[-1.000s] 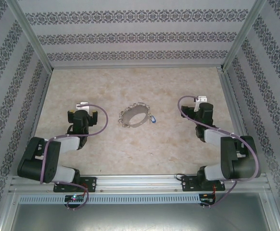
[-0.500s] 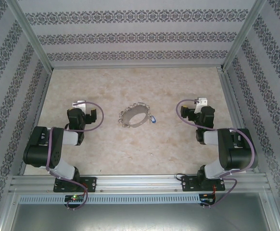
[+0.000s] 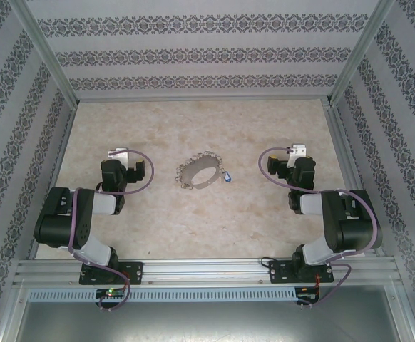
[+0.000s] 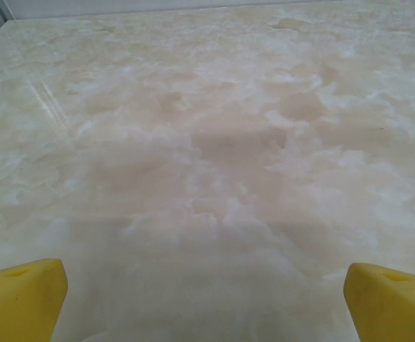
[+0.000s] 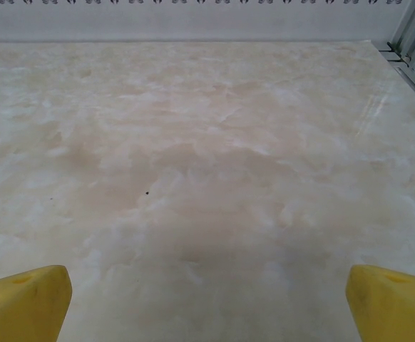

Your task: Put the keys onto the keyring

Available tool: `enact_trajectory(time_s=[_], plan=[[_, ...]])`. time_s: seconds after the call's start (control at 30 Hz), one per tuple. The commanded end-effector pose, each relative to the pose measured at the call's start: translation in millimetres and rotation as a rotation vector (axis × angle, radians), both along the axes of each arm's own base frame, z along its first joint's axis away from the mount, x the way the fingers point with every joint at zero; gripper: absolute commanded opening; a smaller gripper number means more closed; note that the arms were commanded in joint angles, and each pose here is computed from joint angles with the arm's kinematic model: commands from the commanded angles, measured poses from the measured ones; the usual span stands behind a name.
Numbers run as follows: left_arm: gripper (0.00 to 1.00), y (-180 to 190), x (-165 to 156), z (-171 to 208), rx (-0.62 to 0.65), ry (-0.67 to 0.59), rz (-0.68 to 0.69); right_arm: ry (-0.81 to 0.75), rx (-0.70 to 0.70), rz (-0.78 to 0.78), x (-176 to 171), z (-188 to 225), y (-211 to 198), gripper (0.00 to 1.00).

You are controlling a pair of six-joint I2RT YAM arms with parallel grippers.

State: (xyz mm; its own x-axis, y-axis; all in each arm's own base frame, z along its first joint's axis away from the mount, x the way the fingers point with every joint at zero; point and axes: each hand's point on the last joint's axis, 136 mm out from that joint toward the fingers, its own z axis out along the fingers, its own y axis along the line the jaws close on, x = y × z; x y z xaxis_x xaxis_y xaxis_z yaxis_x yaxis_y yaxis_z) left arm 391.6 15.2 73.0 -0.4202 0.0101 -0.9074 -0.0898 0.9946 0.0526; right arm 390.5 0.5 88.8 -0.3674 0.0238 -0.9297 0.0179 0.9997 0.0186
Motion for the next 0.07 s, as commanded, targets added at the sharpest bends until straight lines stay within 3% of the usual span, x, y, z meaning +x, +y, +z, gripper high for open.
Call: enact_trajectory(time_s=[0.0, 0.03], plan=[[1.0, 1.4, 6.5, 10.5, -0.024, -0.039, 0.004, -0.054, 0.001, -0.005, 7.7, 15.8, -0.4, 0.98], [1.0, 0.9, 6.2, 10.3, -0.024, -0.038, 0.003, -0.057, 0.001, -0.005, 7.6, 16.5, -0.4, 0.98]])
